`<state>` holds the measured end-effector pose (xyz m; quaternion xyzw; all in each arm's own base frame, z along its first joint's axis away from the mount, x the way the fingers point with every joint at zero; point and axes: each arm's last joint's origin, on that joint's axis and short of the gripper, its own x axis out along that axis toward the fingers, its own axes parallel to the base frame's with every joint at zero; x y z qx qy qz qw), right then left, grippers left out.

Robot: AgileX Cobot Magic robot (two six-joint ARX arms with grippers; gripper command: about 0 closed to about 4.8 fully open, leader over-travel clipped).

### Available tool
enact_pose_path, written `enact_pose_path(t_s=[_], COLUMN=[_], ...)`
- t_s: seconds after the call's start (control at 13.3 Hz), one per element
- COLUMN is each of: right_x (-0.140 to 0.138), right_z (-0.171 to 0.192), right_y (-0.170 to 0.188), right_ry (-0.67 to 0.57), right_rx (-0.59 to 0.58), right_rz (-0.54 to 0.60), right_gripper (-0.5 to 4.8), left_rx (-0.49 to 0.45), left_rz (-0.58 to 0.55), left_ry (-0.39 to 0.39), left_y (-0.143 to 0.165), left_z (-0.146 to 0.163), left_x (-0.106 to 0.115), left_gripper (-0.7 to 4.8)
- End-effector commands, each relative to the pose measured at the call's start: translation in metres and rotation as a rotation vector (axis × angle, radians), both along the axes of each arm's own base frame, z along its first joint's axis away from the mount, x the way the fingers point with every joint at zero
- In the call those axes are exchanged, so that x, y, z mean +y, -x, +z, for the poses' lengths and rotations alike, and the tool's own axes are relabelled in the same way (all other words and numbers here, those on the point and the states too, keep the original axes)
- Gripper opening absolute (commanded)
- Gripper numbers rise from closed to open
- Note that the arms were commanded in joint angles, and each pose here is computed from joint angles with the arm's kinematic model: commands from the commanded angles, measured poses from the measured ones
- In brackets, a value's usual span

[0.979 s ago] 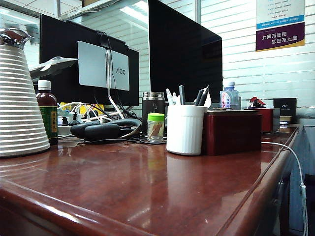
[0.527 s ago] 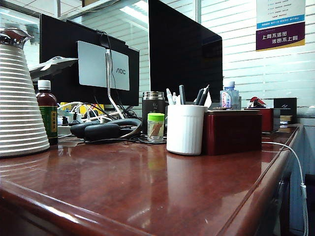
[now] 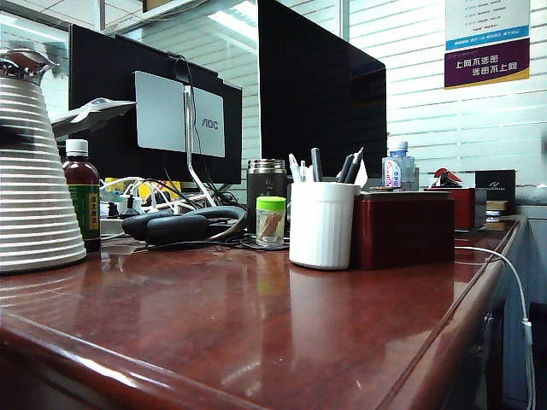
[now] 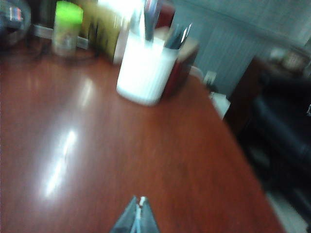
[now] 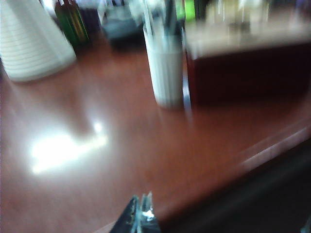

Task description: Pick up all the pens on the desk and put them into the pen holder one by one.

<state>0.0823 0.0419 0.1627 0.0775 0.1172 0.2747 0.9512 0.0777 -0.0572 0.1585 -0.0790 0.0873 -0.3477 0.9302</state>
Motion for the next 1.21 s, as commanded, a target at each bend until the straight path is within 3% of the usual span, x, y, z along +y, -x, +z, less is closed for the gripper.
enact_pose_path(t_s=[0.08,0.45,0.83,0.9,1.21], right_x=[0.002,0.001,-0.001,-0.005,-0.034], right_z=[-0.008,-0.013,-0.011,-0.011,-0.011], right_y=[-0.003,-0.005,-0.005,-0.007,-0.014], right_ry=[-0.018,-0.003,-0.013,-0.014,-0.005], right_rx=[-0.034,-0.037,-0.051,-0.055,-0.057], right_rz=[0.001,-0.023,-0.030,-0.072,-0.389], right_gripper=[-0.02,-0.01,-0.01,-0.01,-0.01], left_rx=[-0.046,0.055,0.045,0.047,0.049], left_rz=[0.006,0.058,0.090,0.149,0.573], left_ry=[0.025,-0.049,-0.030,-0.021,-0.010], left_y=[-0.001,-0.001,-0.004,-0.008,-0.018], left_z=[0.002,-0.011,-0.009,-0.009,-0.008], left_x=[0.000,0.001,0.007,0.015,0.054], left_gripper=[-0.06,-0.01,-0.01,-0.01,-0.01])
